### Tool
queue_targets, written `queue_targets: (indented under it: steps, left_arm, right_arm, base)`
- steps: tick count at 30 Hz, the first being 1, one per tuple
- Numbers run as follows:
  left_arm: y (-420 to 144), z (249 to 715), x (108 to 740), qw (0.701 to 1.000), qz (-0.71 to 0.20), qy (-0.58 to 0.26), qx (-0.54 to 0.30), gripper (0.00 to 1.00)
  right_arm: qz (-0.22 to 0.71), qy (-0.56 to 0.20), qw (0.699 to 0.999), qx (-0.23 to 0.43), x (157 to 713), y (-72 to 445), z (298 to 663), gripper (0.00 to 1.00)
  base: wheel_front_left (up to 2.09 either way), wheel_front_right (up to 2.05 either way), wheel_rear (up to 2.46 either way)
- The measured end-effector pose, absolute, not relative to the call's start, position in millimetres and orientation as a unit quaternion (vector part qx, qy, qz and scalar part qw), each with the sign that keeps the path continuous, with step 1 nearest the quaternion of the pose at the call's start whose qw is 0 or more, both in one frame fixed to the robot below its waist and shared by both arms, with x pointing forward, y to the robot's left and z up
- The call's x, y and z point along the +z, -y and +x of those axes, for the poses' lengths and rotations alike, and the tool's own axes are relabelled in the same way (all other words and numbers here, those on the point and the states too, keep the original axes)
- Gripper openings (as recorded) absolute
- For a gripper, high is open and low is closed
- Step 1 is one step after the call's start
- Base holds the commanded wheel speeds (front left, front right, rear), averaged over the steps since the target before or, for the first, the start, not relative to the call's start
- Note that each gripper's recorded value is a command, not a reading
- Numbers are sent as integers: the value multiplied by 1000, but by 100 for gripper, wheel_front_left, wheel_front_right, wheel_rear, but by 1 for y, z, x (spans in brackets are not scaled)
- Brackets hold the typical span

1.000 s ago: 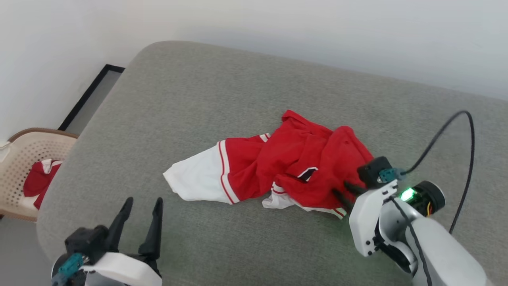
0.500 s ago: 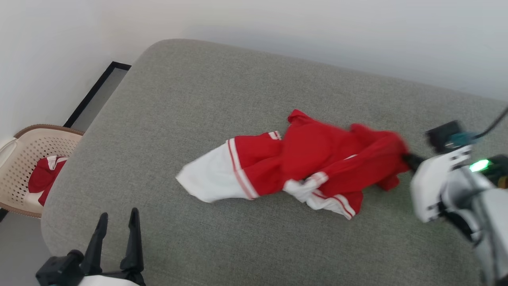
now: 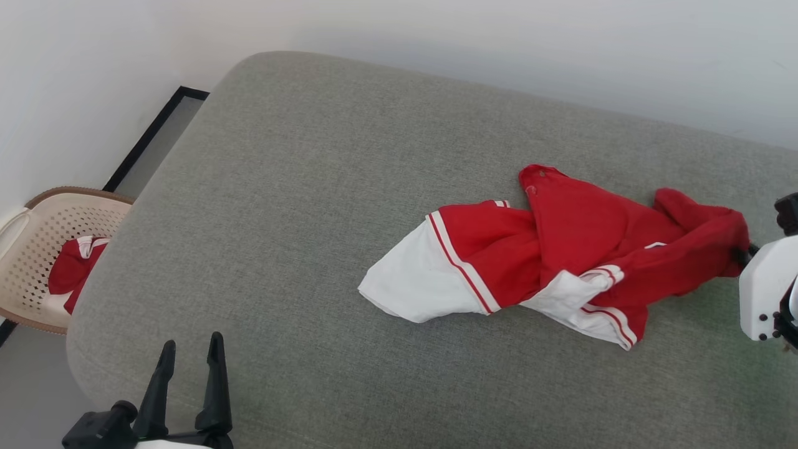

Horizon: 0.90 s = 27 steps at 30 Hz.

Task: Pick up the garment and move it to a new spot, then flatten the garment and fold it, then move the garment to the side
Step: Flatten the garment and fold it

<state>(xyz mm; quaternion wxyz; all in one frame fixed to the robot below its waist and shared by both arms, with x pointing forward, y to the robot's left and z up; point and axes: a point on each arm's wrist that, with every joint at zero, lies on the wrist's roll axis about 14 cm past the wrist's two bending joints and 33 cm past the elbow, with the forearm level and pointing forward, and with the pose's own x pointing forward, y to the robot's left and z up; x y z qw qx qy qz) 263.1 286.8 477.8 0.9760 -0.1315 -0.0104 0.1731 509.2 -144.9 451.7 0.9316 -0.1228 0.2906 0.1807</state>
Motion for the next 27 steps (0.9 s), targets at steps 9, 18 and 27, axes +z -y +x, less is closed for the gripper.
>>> queue_targets:
  steps: [9,18,27]
  left_arm:
    - [-284,268,478,977,-133,13,168,100]
    - [-279,270,477,977,-138,14,162,100]
    - [-273,267,474,977,-142,9,158,100]
  right_arm:
    - [-91,-242,945,200,469,129,504,100]
    - [-66,-207,933,287,484,69,462,100]
    - [-92,-257,885,378,471,14,410,100]
  base:
    - [0,0,0]
    - [0,0,0]
    - [0,0,0]
